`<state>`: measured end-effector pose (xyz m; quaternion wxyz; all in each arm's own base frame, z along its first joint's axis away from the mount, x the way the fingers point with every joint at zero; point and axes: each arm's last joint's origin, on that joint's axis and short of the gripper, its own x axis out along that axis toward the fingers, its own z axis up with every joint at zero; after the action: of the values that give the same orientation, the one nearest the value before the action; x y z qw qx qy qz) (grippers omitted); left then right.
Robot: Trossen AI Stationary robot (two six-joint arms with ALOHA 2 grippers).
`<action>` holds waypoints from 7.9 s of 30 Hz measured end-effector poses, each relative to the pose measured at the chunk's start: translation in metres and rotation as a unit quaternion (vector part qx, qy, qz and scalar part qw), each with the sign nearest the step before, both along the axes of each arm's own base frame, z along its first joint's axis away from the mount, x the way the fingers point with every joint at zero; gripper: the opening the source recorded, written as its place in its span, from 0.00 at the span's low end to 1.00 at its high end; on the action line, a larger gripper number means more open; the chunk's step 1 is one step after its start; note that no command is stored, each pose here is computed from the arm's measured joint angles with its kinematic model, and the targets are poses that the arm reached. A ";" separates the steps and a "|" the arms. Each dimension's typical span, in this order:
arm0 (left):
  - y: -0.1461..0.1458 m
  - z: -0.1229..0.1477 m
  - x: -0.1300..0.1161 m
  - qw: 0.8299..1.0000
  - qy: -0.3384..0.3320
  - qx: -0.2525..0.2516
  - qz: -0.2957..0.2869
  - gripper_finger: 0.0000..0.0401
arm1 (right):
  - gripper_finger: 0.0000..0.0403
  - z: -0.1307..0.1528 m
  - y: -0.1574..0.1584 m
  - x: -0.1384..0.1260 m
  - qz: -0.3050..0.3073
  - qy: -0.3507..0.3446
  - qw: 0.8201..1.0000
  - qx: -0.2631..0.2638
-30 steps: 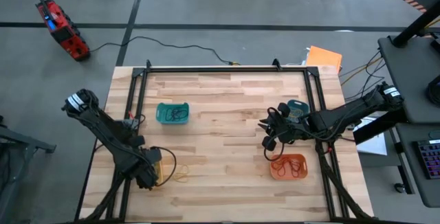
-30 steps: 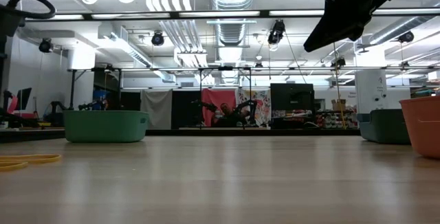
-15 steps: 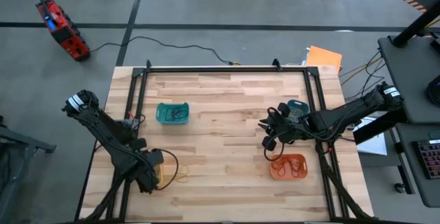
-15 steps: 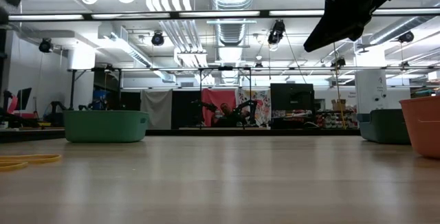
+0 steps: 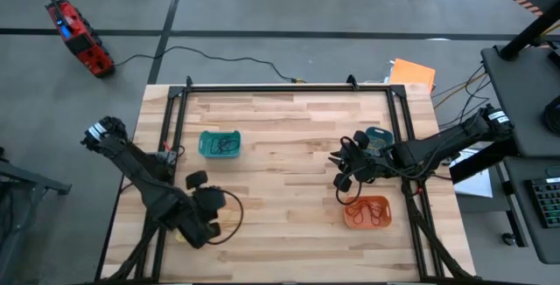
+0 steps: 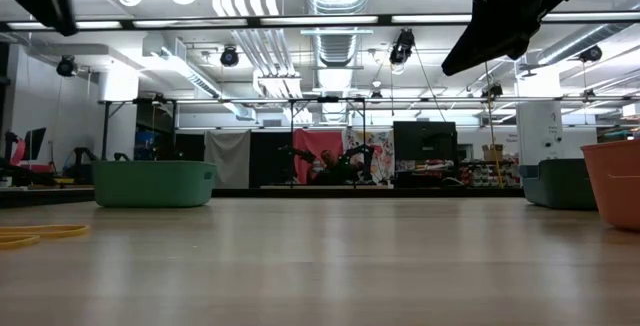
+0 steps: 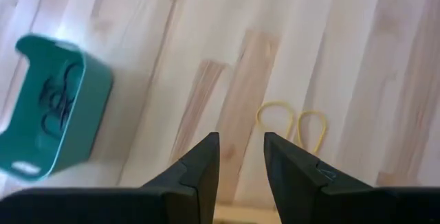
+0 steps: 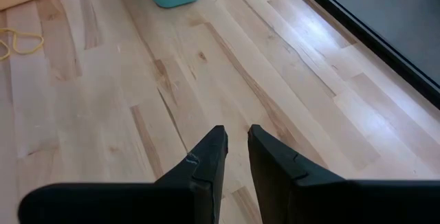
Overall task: Sort rubber bands into baskets
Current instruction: Put the yellow rubber band into the blue bin, then return to Home Position
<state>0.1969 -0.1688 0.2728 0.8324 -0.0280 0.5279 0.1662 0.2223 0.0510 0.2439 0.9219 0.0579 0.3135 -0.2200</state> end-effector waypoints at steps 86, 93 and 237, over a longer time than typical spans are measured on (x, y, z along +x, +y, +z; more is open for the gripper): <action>0.006 -0.118 0.054 0.996 0.063 -0.040 -0.058 0.00 | 0.14 -0.001 0.000 0.000 0.004 0.003 1.000 -0.003; 0.011 -0.093 0.055 0.998 -0.006 0.008 -0.069 0.00 | 0.14 -0.021 0.003 0.004 0.026 -0.014 0.999 -0.014; 0.080 0.001 0.104 0.920 -0.262 0.265 -0.120 0.56 | 0.48 -0.030 -0.111 -0.018 -0.256 0.466 0.831 0.164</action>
<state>0.3005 -0.0886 0.2737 0.9316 0.2146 0.2269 0.1858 0.2041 -0.0597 0.2136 0.5538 0.1770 0.7117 -0.3943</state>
